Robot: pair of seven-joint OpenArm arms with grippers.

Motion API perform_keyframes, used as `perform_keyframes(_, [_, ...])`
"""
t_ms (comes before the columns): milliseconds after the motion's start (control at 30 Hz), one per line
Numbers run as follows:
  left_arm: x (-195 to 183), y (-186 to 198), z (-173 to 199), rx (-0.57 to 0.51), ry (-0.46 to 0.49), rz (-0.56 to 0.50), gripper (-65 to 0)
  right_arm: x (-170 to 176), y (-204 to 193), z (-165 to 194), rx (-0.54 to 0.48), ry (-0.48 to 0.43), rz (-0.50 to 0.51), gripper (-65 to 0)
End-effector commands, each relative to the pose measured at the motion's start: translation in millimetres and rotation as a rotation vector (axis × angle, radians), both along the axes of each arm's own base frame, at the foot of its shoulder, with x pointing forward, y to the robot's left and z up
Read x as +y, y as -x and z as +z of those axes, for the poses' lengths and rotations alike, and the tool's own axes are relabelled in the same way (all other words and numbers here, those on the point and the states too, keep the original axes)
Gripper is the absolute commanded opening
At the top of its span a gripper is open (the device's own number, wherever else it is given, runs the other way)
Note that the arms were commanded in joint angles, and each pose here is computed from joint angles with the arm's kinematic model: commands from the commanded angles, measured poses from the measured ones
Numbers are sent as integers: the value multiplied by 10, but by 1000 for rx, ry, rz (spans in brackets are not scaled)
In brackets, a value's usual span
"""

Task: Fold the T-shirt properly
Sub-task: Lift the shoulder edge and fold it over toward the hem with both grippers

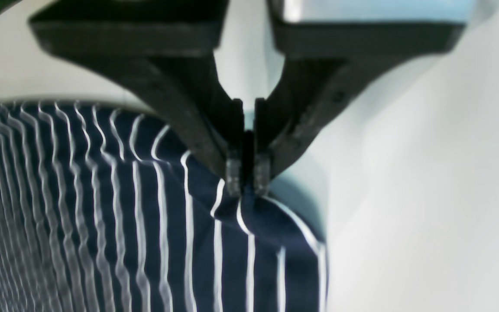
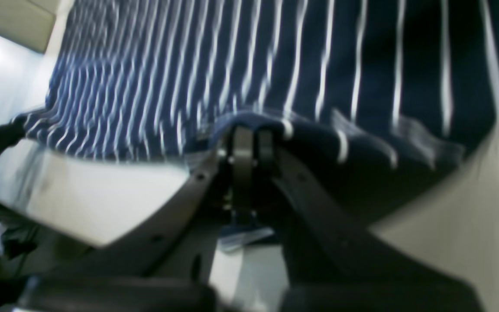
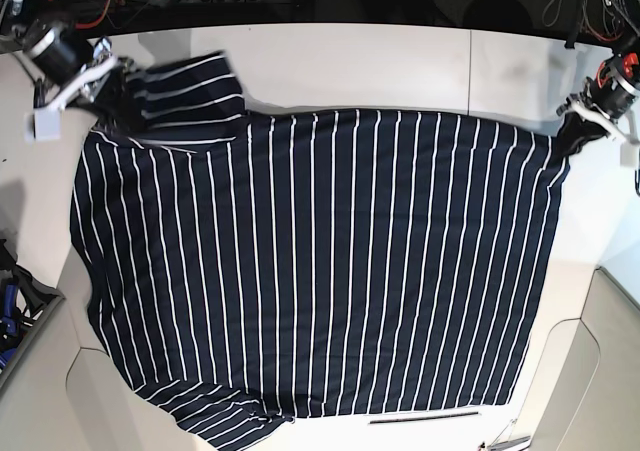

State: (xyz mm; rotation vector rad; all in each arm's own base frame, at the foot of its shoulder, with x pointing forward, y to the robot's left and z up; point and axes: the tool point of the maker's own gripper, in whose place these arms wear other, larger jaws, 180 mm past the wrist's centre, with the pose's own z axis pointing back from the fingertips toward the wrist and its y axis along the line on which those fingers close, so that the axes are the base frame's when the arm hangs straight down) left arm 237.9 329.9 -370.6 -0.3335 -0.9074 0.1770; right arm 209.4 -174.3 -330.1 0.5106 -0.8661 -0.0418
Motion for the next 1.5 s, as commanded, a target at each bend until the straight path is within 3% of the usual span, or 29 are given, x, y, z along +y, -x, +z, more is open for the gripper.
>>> perform_keyframes(0, [45, -143, 200, -68, -17, -10, -650, -39, -125, 124, -55, 21, -4, -650])
perform_keyframes(367, [126, -780, 649, -227, -144, -17, -650, -214, -1002, 586, -254, 39, -22, -650])
perform_keyframes(767, [73, -1245, 636, -261, -230, -48, -650, -69, -1810, 344, -194, 52, 54, -650])
perform_keyframes(900, [131, -1366, 566, -245, -195, -20, -650, -46, -1995, 227, -175, 67, 50, -650])
perform_keyframes(1167, [252, -1523, 409, -216, -79, 60, -650, 8, -2268, 159, -155, 9, 39, -650])
perform_keyframes(1367, [269, -1515, 318, -193, -59, 73, -650, -23, -2373, 118, -131, 25, 33, -650])
perform_keyframes(1467, [278, -1497, 271, -181, -52, 79, -650, -79, -2318, -94, -67, 78, 34, -650])
